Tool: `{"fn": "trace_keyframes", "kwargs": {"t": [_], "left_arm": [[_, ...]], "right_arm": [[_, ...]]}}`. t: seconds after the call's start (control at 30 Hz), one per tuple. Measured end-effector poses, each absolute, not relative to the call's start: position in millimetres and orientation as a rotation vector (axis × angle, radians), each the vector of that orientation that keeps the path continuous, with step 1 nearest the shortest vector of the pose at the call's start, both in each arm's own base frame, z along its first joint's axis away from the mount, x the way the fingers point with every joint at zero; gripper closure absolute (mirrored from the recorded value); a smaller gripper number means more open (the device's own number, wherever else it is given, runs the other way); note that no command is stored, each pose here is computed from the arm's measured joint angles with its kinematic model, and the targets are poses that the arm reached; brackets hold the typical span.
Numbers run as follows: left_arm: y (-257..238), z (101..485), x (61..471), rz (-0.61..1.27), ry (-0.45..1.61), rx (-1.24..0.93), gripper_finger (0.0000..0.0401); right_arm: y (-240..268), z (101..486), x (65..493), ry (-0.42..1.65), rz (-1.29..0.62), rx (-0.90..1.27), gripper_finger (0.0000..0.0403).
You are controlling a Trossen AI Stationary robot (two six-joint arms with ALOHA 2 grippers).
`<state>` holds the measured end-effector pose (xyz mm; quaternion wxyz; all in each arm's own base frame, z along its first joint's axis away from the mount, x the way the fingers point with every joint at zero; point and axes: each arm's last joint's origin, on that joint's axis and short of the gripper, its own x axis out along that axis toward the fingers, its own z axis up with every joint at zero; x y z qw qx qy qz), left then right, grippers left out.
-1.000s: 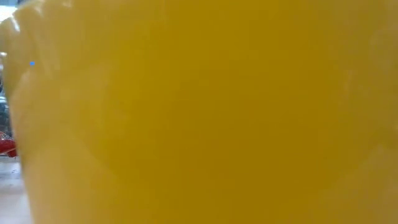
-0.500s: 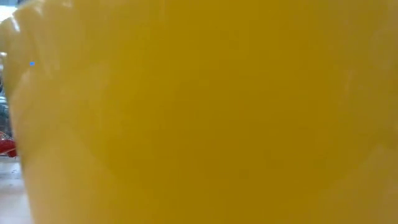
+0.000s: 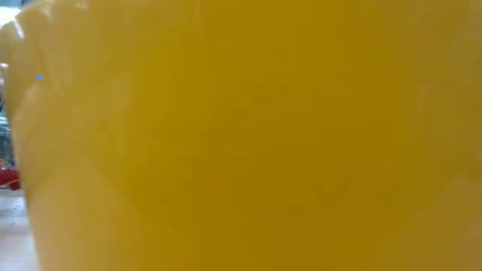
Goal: Pick & Place Food Item
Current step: Put the left red noodle pack into the left transparent bin
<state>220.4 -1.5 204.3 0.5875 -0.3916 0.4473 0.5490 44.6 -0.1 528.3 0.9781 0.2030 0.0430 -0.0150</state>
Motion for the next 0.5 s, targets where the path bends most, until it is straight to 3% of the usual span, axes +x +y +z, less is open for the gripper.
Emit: {"fn": "trace_keyframes", "kwargs": {"t": [0.2, 0.5], "left_arm": [[-4.2, 223.7, 220.3, 1.099, 0.939, -0.953, 0.0211], [-17.0, 279.7, 219.0, 0.638, 0.594, -0.999, 0.0223]], "right_arm": [[-0.2, 528.5, 41.9, 0.080, -0.029, 0.409, 0.0138], [-0.3, 528.9, 34.5, 0.062, -0.026, 0.409, 0.0138]]}}
